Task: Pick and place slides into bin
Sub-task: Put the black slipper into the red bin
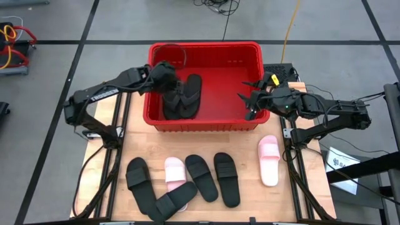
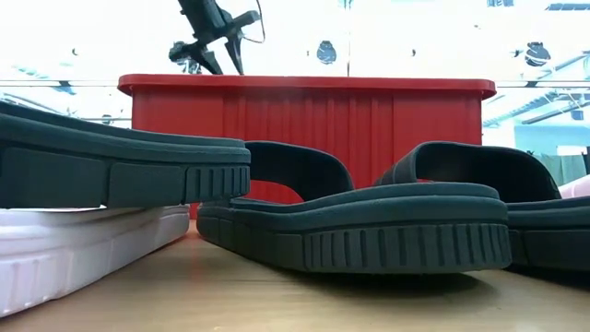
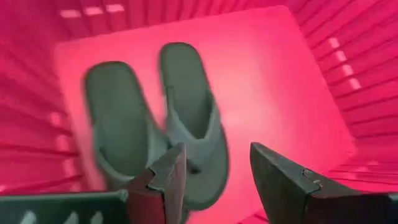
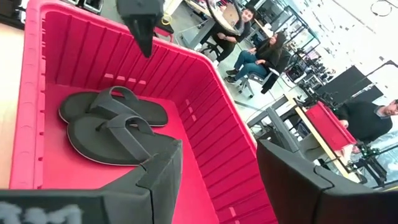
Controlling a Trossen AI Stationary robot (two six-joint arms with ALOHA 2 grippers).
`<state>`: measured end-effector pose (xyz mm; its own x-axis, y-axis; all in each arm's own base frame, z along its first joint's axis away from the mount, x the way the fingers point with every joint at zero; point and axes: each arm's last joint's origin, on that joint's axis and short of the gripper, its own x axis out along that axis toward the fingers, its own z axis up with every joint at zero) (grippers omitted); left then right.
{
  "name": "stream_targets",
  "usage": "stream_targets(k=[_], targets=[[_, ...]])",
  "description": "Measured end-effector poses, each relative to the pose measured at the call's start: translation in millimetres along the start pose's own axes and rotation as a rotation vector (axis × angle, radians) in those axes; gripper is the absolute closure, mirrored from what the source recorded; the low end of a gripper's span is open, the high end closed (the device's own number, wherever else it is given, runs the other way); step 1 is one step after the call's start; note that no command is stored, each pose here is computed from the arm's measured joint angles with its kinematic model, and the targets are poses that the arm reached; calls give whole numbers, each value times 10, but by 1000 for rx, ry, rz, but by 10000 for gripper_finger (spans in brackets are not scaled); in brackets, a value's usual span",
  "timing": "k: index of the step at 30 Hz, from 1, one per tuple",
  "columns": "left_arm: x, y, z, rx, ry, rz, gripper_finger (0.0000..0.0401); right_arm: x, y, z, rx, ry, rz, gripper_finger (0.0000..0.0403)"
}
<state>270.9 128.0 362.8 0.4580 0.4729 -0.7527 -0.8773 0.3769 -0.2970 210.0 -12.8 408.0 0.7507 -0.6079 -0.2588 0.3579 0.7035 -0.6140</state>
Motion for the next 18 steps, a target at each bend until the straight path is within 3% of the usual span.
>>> stream_targets(k=[9, 18], targets=[[589, 225, 169, 46, 224, -34, 231, 0, -1, 1, 40, -1, -1, 206], [955, 294, 172, 253, 271, 16, 231, 0, -9, 18, 64, -15, -8, 206]])
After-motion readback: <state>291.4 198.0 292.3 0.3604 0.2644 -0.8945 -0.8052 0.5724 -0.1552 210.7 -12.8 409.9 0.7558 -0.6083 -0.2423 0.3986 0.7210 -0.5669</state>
